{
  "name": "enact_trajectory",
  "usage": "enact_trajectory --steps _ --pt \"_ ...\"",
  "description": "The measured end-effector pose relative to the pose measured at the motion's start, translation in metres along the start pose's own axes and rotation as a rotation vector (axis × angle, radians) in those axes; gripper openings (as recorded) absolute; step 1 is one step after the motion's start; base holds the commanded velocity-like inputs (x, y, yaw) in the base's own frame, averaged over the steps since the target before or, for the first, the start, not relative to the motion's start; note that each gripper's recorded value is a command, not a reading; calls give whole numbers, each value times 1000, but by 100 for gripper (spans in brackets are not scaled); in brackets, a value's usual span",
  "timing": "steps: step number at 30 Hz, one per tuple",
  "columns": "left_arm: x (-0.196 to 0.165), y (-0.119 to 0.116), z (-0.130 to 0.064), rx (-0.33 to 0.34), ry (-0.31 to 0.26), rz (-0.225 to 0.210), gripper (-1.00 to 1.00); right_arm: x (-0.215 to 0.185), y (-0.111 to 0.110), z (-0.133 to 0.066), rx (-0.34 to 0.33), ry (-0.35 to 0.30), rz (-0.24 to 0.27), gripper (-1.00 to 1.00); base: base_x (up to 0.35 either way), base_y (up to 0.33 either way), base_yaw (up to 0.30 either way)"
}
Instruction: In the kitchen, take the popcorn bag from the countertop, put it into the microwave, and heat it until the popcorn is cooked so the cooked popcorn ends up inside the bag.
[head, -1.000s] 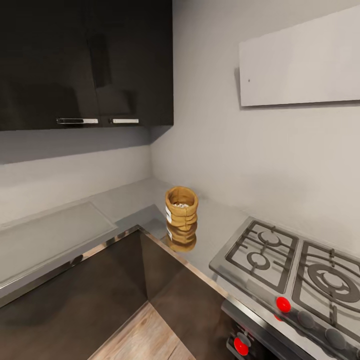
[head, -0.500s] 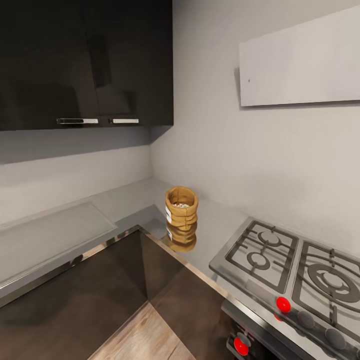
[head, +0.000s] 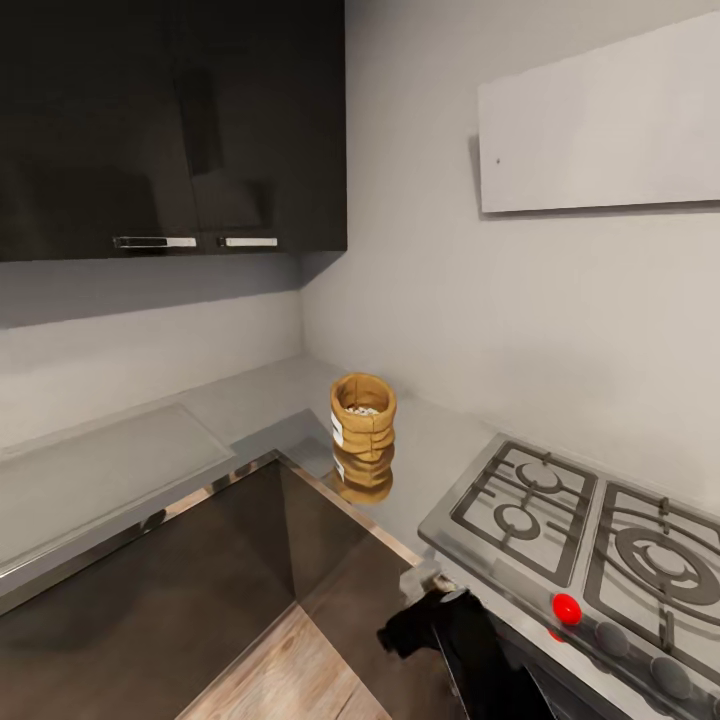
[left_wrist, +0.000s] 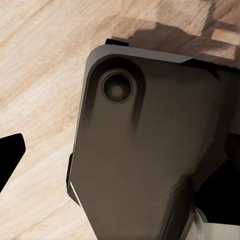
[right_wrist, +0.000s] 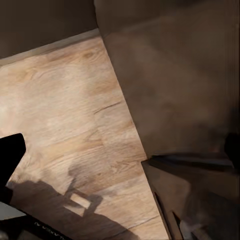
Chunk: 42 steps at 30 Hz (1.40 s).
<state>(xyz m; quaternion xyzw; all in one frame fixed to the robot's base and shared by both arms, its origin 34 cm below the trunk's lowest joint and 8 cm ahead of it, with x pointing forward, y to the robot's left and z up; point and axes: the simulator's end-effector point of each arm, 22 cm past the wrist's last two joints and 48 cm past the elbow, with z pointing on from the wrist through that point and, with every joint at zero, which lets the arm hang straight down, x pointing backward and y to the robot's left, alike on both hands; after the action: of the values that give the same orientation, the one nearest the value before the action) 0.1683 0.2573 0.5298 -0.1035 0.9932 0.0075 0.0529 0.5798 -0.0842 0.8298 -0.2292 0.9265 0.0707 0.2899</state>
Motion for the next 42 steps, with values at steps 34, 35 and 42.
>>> enact_trajectory --steps 34,35,42 --pt "0 0 0 0 0 4 100 -349 -241 -168 405 -219 319 100 0 0 0" --pt "0 0 0 0 0 4 100 -347 -243 -170 413 -205 325 100 0 0 0" --pt "0 0 0 0 0 5 100 -354 -255 -200 447 -228 356 100 0 0 0"
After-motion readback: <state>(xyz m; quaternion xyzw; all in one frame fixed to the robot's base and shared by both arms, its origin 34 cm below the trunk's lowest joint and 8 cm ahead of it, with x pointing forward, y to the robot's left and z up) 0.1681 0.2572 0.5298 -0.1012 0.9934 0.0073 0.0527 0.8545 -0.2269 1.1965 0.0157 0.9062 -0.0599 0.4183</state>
